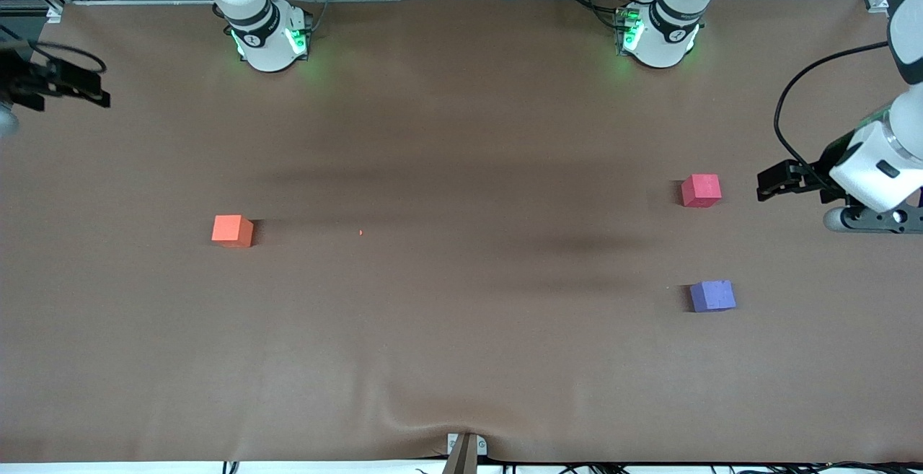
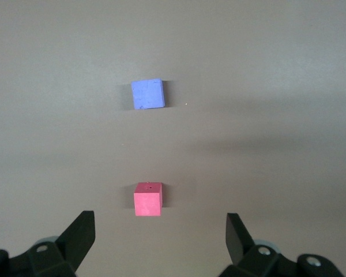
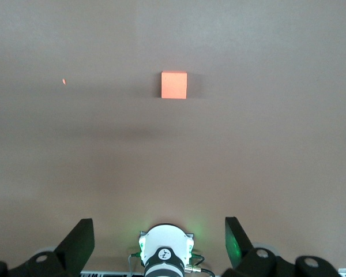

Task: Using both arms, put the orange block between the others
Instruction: 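Reach the right gripper down to the orange cube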

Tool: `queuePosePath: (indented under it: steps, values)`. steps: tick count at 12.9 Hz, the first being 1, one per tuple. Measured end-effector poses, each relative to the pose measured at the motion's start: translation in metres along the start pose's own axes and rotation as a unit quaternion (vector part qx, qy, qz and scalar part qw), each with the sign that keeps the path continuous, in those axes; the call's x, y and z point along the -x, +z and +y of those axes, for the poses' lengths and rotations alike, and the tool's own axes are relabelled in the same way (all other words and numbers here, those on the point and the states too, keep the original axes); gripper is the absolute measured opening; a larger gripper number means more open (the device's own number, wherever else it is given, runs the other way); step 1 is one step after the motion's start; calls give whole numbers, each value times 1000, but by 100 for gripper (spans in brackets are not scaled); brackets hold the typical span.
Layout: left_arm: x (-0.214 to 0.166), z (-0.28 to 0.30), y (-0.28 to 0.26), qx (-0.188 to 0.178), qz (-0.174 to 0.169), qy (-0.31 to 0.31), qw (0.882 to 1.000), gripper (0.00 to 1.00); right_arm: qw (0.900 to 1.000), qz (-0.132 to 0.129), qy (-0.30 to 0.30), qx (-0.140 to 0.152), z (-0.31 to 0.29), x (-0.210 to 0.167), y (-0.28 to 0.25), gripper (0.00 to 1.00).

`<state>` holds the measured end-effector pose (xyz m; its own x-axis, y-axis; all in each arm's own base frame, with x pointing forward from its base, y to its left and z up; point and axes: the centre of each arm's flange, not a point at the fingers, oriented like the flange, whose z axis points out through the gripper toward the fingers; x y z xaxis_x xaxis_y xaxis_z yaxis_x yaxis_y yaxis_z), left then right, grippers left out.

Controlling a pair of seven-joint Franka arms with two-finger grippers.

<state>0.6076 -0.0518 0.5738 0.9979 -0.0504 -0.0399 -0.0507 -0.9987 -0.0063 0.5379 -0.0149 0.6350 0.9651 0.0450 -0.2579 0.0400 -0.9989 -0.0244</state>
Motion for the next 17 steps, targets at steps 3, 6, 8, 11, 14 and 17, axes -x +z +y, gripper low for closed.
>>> queuePosePath:
  steps: [3, 6, 8, 11, 14, 17]
  values:
    - [0, -7, 0, 0, 0, -6, 1000, 100, 999, -39, 2, -3, 6, -49, 51, 100]
    - [-9, -21, 10, 0, 5, -18, 1000, 100, 999, -52, 3, -5, 10, -85, 92, 100]
    - [-12, -27, 14, 1, 6, -22, 1000, 100, 999, -53, 2, -5, 10, -103, 130, 100]
    - [-12, -26, 14, 1, 7, -21, 1000, 100, 999, -39, 0, -4, 9, -123, 195, 100]
    - [-12, -17, 13, 1, 8, -13, 1000, 100, 1000, -21, -1, -3, 9, -135, 265, 100]
    - [-12, -10, 11, 2, 10, -7, 1000, 100, 999, -33, 1, -4, 12, -146, 319, 100]
